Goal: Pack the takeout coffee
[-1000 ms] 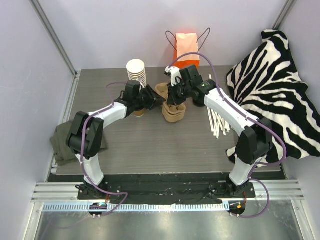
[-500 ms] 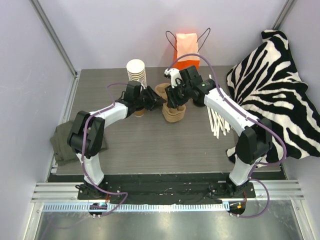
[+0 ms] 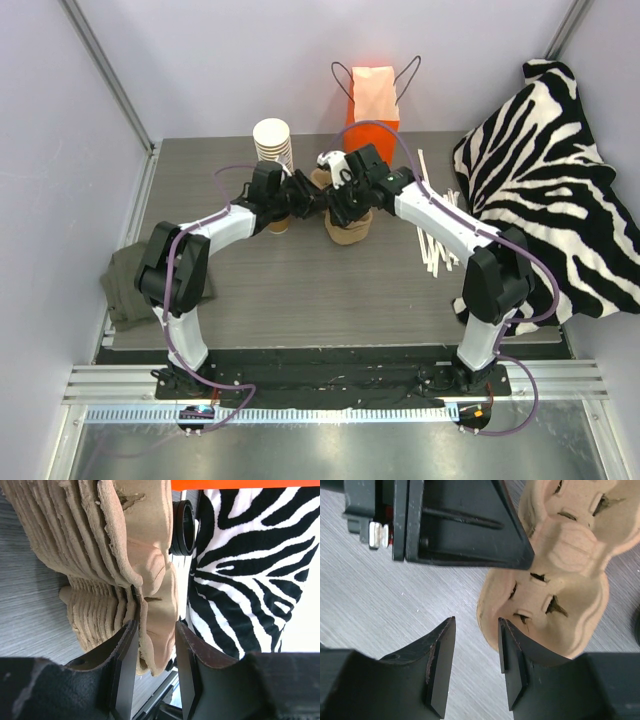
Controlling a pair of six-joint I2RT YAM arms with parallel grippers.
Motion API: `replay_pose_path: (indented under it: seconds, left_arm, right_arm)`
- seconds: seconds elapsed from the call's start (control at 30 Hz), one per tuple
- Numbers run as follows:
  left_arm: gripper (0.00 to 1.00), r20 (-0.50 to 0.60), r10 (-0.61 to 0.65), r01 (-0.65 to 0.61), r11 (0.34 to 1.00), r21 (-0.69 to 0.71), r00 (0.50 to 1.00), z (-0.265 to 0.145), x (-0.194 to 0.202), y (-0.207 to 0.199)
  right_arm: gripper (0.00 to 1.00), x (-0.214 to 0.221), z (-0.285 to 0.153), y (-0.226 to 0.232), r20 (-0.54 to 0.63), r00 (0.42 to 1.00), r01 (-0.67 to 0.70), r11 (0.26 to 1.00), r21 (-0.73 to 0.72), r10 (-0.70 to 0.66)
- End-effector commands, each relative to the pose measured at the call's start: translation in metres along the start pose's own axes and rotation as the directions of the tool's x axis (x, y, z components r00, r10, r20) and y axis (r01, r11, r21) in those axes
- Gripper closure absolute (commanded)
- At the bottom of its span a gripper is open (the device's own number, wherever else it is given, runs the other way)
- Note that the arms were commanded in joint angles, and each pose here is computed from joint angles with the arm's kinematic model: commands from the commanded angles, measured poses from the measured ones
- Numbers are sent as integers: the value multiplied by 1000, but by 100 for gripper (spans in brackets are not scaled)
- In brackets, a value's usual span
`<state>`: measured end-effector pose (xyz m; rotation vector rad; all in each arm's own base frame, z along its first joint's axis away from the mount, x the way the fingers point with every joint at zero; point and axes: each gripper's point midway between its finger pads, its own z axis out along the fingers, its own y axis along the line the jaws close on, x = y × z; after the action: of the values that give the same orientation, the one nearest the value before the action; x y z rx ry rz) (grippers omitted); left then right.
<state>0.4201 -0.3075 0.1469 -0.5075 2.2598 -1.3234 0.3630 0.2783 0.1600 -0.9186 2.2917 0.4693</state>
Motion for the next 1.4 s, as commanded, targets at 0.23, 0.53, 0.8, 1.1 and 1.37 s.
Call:
replay_pose_path:
  seconds: [0.23, 0.53, 0.8, 1.1, 1.37]
  left_arm:
    - [61, 12, 41, -42, 994, 103, 999, -1, -6, -36]
    - [61, 13, 35, -36, 993, 113, 999, -2, -5, -38]
    - [52, 21, 25, -28, 988, 154, 999, -5, -6, -47]
    - [46, 29, 27, -31, 987, 155, 999, -2, -8, -45]
    - [45, 28, 24, -28, 988, 151, 999, 4, -9, -43]
  right_arm:
    - [54, -14, 14, -16, 54, 997, 41, 994, 99, -47]
    - [83, -7, 22, -19, 32, 998, 47, 994, 101, -50]
    - [99, -20, 8, -19, 81, 996, 37, 992, 119, -46]
    - [99, -35, -12, -18, 149, 988, 23, 989, 144, -44]
    - [99, -40, -19, -15, 171, 984, 29, 991, 133, -52]
